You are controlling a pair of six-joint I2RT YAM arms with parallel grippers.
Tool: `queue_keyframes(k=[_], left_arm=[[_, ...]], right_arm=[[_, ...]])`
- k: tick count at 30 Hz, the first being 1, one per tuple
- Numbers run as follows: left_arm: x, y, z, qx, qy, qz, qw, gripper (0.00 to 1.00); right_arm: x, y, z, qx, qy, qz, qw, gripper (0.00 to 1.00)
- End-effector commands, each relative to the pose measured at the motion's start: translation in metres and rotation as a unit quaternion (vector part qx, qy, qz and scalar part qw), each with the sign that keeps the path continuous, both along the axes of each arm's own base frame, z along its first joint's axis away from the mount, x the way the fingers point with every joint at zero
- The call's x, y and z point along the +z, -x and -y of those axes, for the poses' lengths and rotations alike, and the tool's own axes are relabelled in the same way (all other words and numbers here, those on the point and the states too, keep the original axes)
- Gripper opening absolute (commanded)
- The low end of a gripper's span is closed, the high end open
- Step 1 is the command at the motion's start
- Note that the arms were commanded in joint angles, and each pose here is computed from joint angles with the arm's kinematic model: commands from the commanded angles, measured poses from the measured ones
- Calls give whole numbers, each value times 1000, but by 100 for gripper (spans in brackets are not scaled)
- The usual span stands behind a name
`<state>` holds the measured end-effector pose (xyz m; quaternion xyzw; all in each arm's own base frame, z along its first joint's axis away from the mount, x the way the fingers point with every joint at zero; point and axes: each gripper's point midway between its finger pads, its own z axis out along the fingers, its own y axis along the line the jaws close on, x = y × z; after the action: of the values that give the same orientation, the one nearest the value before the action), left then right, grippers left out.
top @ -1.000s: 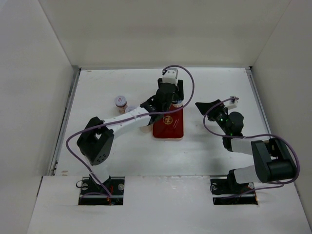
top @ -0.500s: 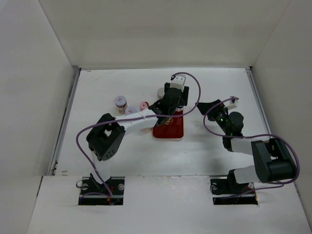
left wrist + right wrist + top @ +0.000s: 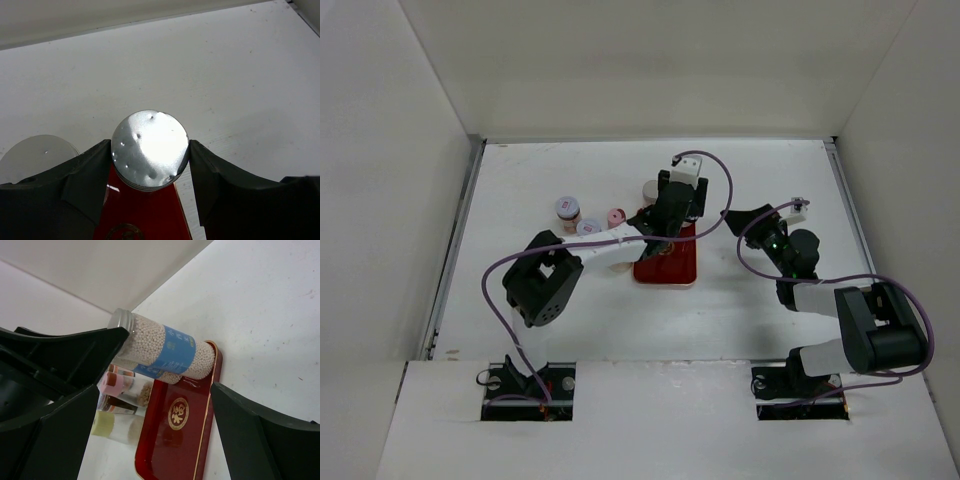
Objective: Organize the condiment bottles
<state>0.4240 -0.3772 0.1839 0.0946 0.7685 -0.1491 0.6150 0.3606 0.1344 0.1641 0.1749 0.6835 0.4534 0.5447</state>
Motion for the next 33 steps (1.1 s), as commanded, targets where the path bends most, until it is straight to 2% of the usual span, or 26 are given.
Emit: queue_keyframes(k=[1, 5, 8, 16, 20, 28, 33], left_arm=[[57, -14, 2, 15, 63, 64, 996, 32], [48, -14, 3, 15, 56, 60, 997, 33], [42, -15, 3, 15, 52, 56, 997, 38], [50, -10, -2, 18, 61, 65, 996, 73], [66, -4, -3, 15, 71, 73, 995, 83], [125, 18, -5, -2, 105, 111, 988, 95], [160, 41, -33, 9, 128, 130, 983, 96]], right_arm=[[21, -3, 0, 0, -9, 40, 999, 100], [20, -3, 0, 0, -9, 38, 999, 100], [19, -3, 0, 0, -9, 38, 999, 100], [19, -4, 0, 0, -9, 38, 999, 100], [19, -4, -1, 1, -9, 37, 999, 100], [21, -4, -1, 2, -9, 39, 999, 100], [21, -4, -1, 2, -9, 40, 999, 100]])
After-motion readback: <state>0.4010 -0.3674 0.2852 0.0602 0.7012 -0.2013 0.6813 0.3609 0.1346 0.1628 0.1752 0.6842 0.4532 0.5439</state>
